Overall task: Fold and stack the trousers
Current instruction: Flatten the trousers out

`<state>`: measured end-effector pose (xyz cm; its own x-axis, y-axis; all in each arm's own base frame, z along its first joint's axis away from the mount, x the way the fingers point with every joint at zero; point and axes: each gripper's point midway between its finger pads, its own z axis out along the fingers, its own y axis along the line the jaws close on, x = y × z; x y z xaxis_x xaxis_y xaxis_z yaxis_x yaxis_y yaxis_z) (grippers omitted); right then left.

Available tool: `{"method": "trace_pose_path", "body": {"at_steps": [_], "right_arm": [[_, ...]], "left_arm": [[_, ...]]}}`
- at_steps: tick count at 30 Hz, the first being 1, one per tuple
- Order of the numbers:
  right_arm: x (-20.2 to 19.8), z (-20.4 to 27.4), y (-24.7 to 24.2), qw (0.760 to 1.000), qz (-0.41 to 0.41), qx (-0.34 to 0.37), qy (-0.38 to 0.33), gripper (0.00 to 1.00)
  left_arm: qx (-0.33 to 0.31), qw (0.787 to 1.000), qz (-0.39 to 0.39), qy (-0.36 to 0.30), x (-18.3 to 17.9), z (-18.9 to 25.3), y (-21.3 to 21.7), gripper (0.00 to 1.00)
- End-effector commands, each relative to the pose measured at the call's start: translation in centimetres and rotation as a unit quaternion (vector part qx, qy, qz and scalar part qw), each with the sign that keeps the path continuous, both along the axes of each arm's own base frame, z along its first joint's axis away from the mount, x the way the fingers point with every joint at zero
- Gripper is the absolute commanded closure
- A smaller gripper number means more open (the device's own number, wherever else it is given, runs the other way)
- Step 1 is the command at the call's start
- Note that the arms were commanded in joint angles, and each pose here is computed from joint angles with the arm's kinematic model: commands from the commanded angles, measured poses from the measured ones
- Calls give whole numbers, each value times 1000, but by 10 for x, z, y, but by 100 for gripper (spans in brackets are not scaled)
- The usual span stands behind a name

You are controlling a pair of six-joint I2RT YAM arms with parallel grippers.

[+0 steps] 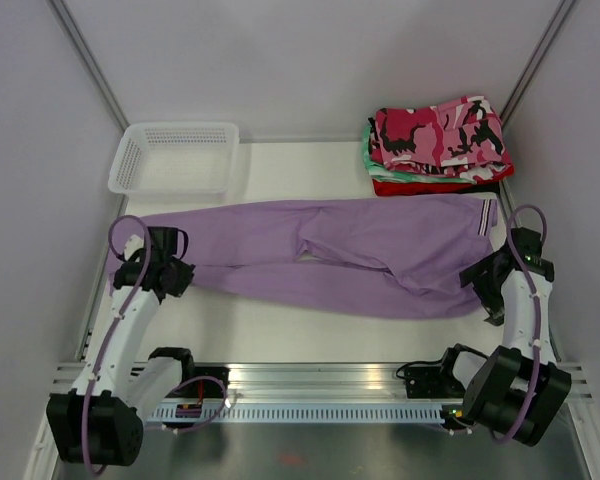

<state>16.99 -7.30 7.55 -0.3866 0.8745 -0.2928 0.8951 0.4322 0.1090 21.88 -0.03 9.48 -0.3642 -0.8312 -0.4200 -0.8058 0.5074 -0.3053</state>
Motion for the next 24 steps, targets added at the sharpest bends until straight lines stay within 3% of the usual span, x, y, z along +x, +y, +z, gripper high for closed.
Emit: {"method": "trace_pose_path", "body": {"at_steps": [1, 4, 9, 13, 18, 19, 20, 24], "right_arm": [[-3, 6, -20, 998, -39, -39, 24, 2], [-3, -5, -21, 998, -43, -35, 29, 8], [-3, -8, -31, 996, -59, -57, 32, 35], [-10, -11, -31, 995, -69, -55, 55, 36], [12, -39, -1, 994, -100, 49, 12, 27], [23, -40, -6, 994, -104, 41, -10, 25], [26, -42, -9, 994, -104, 36, -15, 15], [36, -46, -28, 995, -95, -3, -20, 13]], "left_arm": [[40, 999, -7, 13, -26, 30, 12, 98], [56, 998, 8, 4, -37, 28, 19, 98], [30, 999, -9, 17, -48, 15, 9, 98], [27, 999, -15, 12, -42, 9, 6, 98], [29, 999, -16, 7, -30, 4, 4, 98], [34, 999, -14, 7, -29, 4, 6, 98], [36, 999, -11, 7, -28, 5, 7, 98], [40, 999, -14, -2, -22, 9, 7, 98]]}}
